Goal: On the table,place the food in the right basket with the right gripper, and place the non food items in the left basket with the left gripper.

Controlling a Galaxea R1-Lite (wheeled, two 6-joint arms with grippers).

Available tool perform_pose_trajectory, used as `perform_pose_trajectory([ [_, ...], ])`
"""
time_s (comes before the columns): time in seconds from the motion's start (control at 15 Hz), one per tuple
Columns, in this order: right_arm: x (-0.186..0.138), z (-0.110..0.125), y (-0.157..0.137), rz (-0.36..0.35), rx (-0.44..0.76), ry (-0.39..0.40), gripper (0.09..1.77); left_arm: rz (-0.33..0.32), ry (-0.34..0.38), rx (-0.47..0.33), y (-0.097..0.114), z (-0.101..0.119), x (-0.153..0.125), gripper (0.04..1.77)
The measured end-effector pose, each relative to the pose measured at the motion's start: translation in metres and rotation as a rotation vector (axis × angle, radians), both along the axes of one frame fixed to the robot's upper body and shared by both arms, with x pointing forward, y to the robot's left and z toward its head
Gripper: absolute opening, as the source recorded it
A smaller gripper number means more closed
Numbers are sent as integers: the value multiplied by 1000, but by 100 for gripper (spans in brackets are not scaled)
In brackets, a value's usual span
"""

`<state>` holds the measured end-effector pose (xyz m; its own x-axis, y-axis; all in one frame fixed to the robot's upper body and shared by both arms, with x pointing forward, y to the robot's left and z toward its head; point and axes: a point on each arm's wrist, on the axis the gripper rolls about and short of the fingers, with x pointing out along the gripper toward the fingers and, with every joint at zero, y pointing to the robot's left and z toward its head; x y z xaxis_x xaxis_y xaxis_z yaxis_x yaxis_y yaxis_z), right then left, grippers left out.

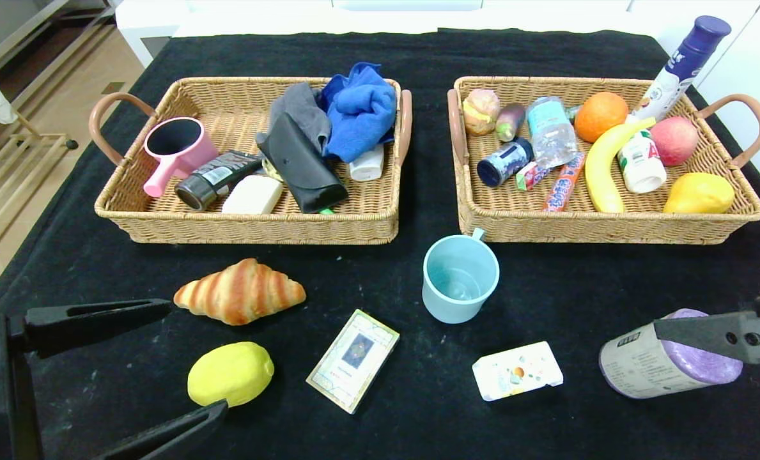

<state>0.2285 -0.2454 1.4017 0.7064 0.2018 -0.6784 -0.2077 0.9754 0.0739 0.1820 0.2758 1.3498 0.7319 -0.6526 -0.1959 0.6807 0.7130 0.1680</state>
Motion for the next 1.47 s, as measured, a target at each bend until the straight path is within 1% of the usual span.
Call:
perform_pose_trajectory([
  [0.27,10,-10,7,-37,-4,50,170,-1,-4,3,0,0,0,172],
  [0.47,18,-16,8,-109,-34,55,170,-1,-5,4,0,0,0,172],
  [0.53,20,-18,8,-118,-43,62,170,-1,-5,4,0,0,0,172],
  [1.07,28,-43,11,-171,-70,151,171,-3,-4,5,0,0,-1,172],
  [1.47,33,-50,14,-177,-89,172,171,-3,-5,3,1,0,-1,172],
])
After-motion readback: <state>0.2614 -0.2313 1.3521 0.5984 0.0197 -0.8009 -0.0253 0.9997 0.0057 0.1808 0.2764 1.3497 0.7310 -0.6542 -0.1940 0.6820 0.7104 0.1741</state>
